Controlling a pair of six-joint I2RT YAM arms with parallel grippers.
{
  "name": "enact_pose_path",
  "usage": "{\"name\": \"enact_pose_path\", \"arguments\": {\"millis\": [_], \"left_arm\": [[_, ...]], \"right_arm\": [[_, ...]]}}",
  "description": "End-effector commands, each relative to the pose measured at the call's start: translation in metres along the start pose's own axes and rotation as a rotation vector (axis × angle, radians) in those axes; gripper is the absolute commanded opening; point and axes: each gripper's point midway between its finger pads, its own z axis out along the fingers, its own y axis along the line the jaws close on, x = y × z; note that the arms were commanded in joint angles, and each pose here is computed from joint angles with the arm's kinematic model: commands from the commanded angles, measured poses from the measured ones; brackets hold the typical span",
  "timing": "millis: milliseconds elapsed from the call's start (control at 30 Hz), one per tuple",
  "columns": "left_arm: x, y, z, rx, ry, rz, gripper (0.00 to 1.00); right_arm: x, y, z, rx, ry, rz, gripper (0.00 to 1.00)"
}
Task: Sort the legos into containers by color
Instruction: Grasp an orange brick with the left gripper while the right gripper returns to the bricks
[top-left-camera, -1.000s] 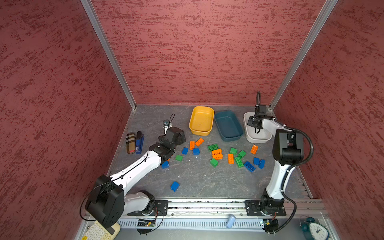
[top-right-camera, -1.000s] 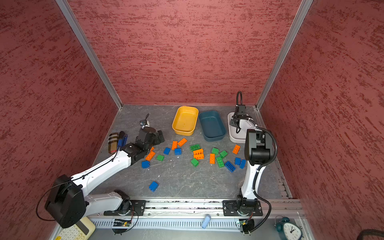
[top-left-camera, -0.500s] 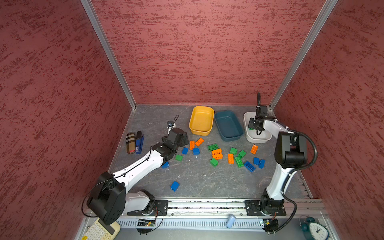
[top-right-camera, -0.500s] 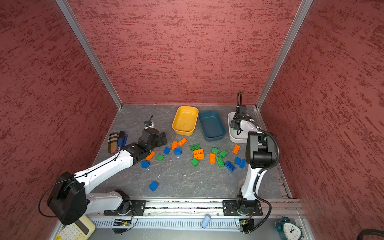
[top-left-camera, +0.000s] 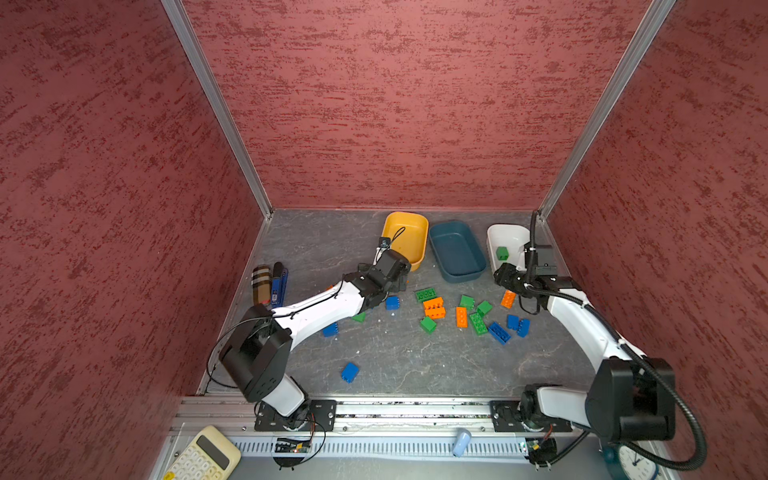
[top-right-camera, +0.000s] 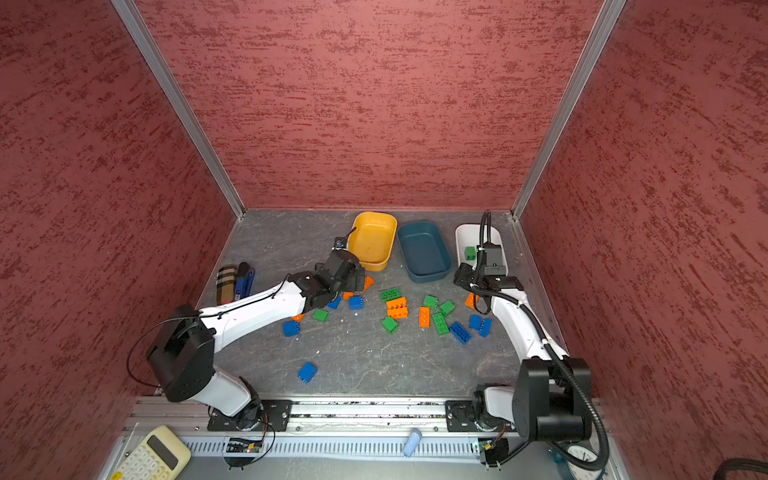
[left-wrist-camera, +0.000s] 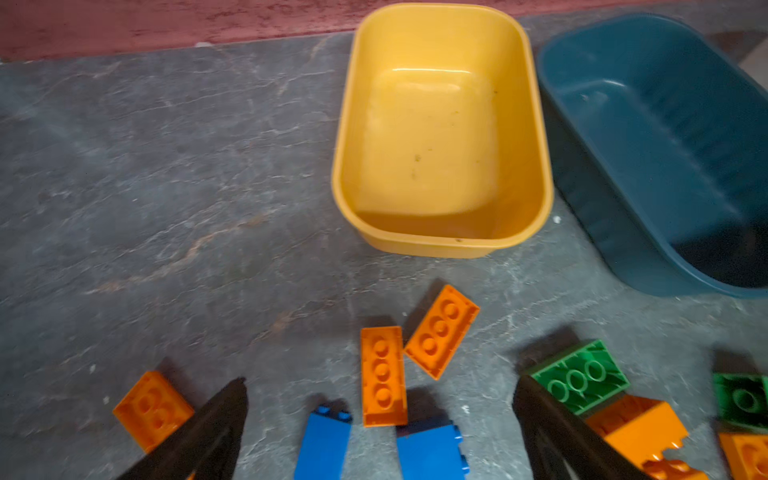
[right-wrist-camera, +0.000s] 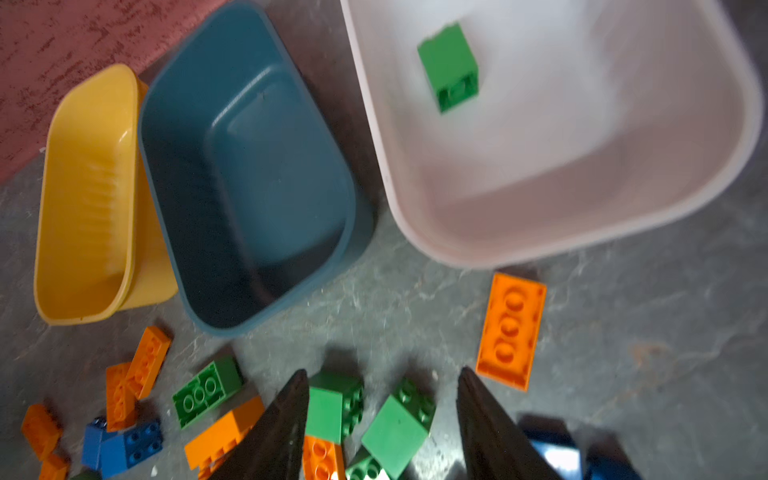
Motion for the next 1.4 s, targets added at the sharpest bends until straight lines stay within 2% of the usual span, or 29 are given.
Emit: {"name": "enact_pose_path", "arguments": {"millis": [0,133,267,433,600,967,1133,1200,1367], "left_arm": [[0.015,-0.049,-0.005,0.169,0.086,0.152,0.99],[0.032,-0.106,-0.015,0.317,0.134,0.313,1.00],[0.054,-0.141,-0.019,0.407,0.201,0.408,0.84],[0.081,-0.158,-0.011,0.417,0.274,0.517,0.63],[0.095,-0.156,0.011,0.364,0.346,0.590,0.54],[0.122,-0.172,0.026,0.406,0.426,0.639,0.47],[0.134,-0.177,0.036,0.379,0.434,0.660,0.43],[0.136,-0.177,0.040,0.360,0.435,0.664,0.39],[0.121,-0.180,0.038,0.336,0.374,0.644,0.21]], "right_arm": [[0.024,0.007,0.002,-0.053,0.072,0.090,0.59],[0.034,-0.009,0.013,0.033,0.074,0.127,0.60],[0.036,-0.007,0.023,0.020,0.076,0.149,0.62],[0.032,-0.005,0.027,0.020,0.057,0.149,0.66],[0.028,-0.008,0.024,0.034,0.036,0.146,0.68],[0.030,-0.017,0.019,0.063,0.002,0.151,0.72],[0.026,-0.017,0.018,0.068,-0.011,0.151,0.72],[0.026,-0.017,0.018,0.069,-0.015,0.151,0.73],[0.023,-0.019,0.016,0.081,-0.031,0.152,0.74]]}}
